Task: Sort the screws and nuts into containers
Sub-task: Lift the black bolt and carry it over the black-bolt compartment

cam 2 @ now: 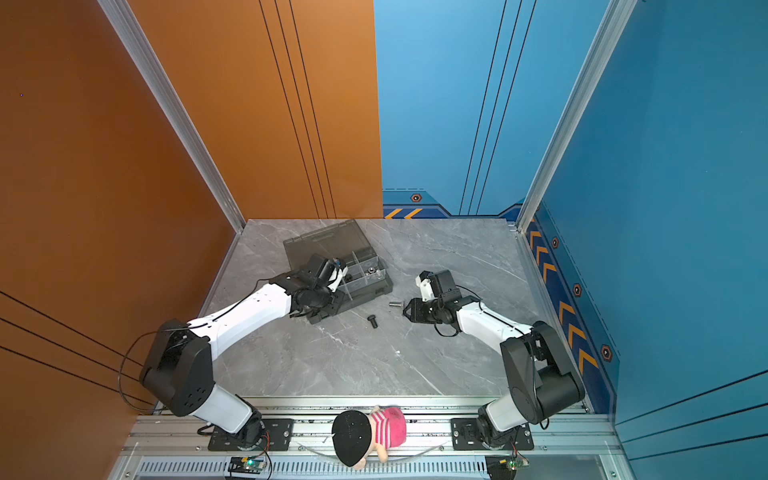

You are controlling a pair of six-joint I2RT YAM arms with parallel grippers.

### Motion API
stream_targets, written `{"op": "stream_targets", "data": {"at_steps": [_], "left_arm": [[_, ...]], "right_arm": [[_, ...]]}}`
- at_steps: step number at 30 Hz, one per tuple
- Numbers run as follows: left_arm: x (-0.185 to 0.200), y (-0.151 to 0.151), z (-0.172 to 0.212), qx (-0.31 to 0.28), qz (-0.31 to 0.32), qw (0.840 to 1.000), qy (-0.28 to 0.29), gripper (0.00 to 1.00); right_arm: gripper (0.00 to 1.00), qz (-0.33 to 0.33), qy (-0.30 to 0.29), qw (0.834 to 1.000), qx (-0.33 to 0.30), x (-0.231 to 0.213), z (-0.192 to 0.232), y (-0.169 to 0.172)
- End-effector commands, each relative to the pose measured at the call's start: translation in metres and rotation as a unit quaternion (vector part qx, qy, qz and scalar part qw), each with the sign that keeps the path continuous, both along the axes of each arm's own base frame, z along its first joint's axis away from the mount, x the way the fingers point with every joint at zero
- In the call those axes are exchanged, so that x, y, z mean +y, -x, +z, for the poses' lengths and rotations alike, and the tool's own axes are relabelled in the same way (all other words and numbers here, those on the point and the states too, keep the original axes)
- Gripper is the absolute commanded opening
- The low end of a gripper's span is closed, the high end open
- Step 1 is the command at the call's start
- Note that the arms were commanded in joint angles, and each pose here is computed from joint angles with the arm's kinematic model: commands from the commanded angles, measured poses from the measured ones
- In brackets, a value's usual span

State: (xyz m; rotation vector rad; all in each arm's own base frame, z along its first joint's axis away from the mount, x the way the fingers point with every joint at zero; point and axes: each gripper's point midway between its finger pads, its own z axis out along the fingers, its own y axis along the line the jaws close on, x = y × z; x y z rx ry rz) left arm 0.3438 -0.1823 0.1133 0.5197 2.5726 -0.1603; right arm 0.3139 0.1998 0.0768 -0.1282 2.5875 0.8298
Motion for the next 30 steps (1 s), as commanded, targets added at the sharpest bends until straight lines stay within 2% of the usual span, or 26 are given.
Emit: {"op": "stream_targets", "data": {"at_steps": [1, 12, 24, 28, 30], "left_arm": [[0.019, -0.003, 0.000, -0.003, 0.008, 1.000, -0.022, 0.00], [0.043, -0.011, -0.020, 0.017, 0.038, 0.999, -0.032, 0.00], [0.041, -0.008, -0.035, 0.039, 0.029, 0.998, -0.032, 0.00], [0.045, -0.011, -0.038, 0.039, 0.040, 0.998, -0.042, 0.08], [0.046, -0.012, -0.039, 0.039, 0.042, 0.997, -0.045, 0.16]], "right_arm": [[0.39, 0.004, 0.002, 1.000, 0.018, 0.001, -0.007, 0.007], [0.39, 0.007, 0.002, 1.000, 0.022, 0.004, -0.007, 0.008], [0.39, 0.009, 0.005, 1.000, 0.026, 0.005, -0.010, 0.009], [0.39, 0.009, 0.006, 1.000, 0.028, 0.005, -0.011, 0.010], [0.39, 0.009, 0.006, 1.000, 0.027, 0.005, -0.010, 0.010]]}}
